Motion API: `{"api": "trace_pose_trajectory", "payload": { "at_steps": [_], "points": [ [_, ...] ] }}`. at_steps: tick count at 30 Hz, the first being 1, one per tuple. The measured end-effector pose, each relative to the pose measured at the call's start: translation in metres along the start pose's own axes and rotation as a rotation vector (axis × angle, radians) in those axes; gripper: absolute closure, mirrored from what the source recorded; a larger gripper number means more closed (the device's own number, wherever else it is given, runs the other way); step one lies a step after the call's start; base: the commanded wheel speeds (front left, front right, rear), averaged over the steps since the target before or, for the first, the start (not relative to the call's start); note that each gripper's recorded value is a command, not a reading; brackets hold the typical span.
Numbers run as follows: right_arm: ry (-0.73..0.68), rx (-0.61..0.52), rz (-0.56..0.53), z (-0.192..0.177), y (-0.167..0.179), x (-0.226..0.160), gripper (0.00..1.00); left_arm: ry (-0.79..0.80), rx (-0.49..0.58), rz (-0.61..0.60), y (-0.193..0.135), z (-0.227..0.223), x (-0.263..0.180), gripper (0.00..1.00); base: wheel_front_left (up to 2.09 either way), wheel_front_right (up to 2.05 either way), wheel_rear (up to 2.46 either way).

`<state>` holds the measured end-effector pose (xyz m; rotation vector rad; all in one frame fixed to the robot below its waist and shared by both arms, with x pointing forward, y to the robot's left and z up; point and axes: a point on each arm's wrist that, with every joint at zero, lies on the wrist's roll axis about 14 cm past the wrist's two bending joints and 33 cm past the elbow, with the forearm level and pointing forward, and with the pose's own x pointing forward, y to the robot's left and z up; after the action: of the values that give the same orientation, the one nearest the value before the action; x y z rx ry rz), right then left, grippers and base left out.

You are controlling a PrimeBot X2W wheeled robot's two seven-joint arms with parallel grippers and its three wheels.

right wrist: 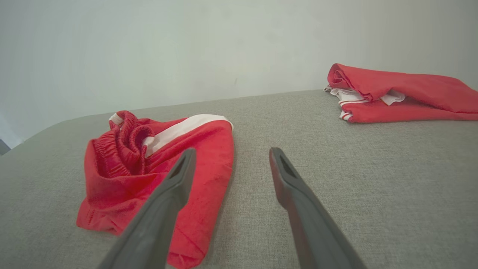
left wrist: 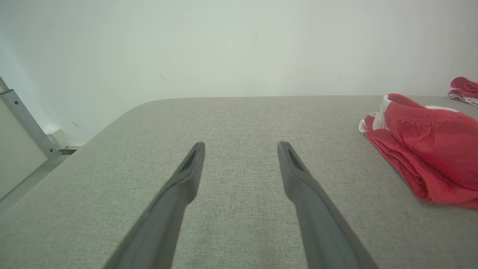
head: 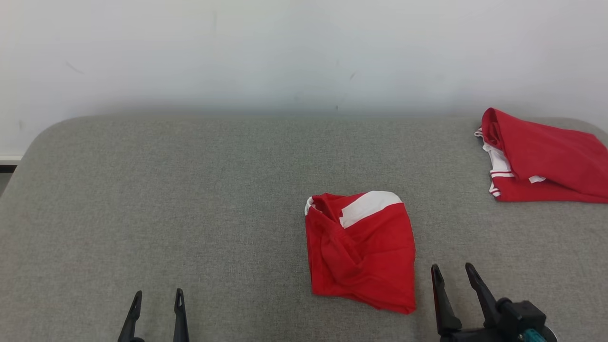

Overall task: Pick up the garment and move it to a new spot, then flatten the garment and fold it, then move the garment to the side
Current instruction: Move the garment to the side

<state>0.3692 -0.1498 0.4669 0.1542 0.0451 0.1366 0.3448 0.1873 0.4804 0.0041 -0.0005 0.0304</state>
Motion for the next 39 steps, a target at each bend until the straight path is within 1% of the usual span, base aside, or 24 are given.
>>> {"api": "trace_pose_trajectory", "payload": {
  "at_steps": [6, 10, 16, 21, 24, 25, 26, 27, 31, 33, 39],
  "points": [
    [0.064, -0.037, 0.028, -0.016, 0.003, 0.022, 0.00, 0.009, -0.002, 0.003, 0.001, -0.003, 0.003, 0.00, 0.00, 0.00, 0.00],
    [0.106, -0.059, 0.043, -0.023, 0.003, 0.045, 0.00, 0.021, -0.006, 0.005, 0.002, -0.006, 0.004, 0.00, 0.00, 0.00, 0.00],
    [0.245, -0.061, 0.072, -0.045, 0.010, 0.073, 0.00, 0.034, -0.012, 0.023, 0.007, -0.010, 0.004, 0.00, 0.00, 0.00, 0.00],
    [0.385, -0.046, 0.075, -0.070, 0.014, 0.080, 0.00, 0.044, -0.012, 0.041, 0.012, -0.013, 0.001, 0.00, 0.00, 0.00, 0.00],
    [0.416, -0.028, 0.091, -0.075, 0.022, 0.084, 0.00, 0.046, -0.016, 0.059, 0.017, -0.013, -0.002, 0.00, 0.00, 0.00, 0.00],
    [0.423, -0.009, 0.094, -0.076, 0.026, 0.084, 0.58, 0.046, -0.016, 0.063, 0.018, -0.013, -0.003, 0.00, 0.00, 0.00, 0.00],
    [0.423, 0.005, 0.098, -0.076, 0.029, 0.084, 0.77, 0.045, -0.015, 0.067, 0.019, -0.013, -0.003, 0.00, 0.00, 0.00, 0.00],
    [0.424, 0.014, 0.102, -0.076, 0.031, 0.084, 1.00, 0.044, -0.016, 0.069, 0.019, -0.012, -0.003, 0.00, 0.00, 0.00, 0.00],
    [0.419, 0.017, 0.108, -0.074, 0.031, 0.085, 1.00, 0.044, -0.017, 0.068, 0.019, -0.012, -0.003, 0.00, 0.00, 0.00, 0.00],
    [0.401, 0.011, 0.100, -0.069, 0.024, 0.088, 1.00, 0.045, -0.017, 0.065, 0.018, -0.013, -0.002, 0.00, 0.00, 0.00, 0.00],
    [0.333, -0.042, 0.082, -0.035, -0.003, 0.109, 1.00, 0.048, -0.017, 0.050, 0.014, -0.014, 0.003, 0.00, 0.00, 0.00, 0.00]
  ]
}}
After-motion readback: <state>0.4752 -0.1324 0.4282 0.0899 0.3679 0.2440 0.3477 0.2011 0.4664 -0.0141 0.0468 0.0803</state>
